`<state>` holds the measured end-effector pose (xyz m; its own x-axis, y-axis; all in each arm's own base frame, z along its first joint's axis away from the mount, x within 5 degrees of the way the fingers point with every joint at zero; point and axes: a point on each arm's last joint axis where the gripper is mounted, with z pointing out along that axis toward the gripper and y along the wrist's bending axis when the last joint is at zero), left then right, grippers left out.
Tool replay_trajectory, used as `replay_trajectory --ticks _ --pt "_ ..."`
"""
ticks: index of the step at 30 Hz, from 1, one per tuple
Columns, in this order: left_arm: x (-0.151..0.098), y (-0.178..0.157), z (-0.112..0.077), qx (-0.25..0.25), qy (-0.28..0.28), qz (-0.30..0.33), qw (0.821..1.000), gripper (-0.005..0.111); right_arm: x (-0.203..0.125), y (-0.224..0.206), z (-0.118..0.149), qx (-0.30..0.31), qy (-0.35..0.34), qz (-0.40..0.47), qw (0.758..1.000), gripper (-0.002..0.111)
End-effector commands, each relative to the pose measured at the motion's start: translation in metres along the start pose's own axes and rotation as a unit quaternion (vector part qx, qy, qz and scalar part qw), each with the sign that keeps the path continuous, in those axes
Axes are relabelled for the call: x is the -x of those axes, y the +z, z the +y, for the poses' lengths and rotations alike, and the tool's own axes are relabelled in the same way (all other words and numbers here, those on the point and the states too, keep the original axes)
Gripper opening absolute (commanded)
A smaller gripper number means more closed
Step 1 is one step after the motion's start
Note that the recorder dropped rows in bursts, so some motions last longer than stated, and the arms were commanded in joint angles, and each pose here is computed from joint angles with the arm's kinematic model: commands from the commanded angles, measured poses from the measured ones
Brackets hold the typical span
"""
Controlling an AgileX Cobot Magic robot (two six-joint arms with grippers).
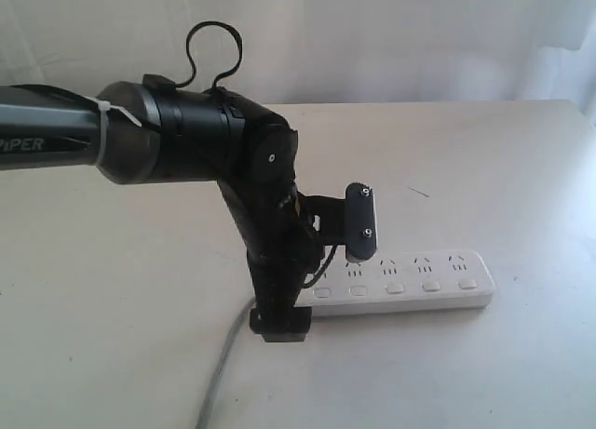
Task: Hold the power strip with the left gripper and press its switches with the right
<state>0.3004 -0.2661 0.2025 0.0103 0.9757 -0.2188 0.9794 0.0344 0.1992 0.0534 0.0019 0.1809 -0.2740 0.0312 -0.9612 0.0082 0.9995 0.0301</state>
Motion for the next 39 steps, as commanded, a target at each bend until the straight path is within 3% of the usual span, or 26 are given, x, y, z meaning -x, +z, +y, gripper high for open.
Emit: replay_trajectory --ticks 1,14,23,33,39 --pt "0.007 0.007 0.006 0.03 -0.009 -0.026 0.999 0.105 0.001 0.0 0.0 -0.003 0.001 -0.008 1.0 0.0" --pt "0.01 0.049 0.011 -0.028 -0.002 0.021 0.999 0.105 0.001 0.0 0.0 -0.003 0.001 -0.008 1.0 0.0" --pt "0.002 0.056 0.001 -0.11 -0.004 0.087 0.99 0.105 0.001 0.0 0.0 -0.003 0.001 -0.008 1.0 0.0" --pt "0.008 0.05 0.002 -0.105 -0.021 0.061 0.992 0.105 0.001 0.0 0.0 -0.003 0.001 -0.008 1.0 0.0" --pt "0.018 0.044 0.006 -0.099 -0.075 0.035 0.992 0.105 0.001 0.0 0.0 -0.003 0.001 -0.008 1.0 0.0"
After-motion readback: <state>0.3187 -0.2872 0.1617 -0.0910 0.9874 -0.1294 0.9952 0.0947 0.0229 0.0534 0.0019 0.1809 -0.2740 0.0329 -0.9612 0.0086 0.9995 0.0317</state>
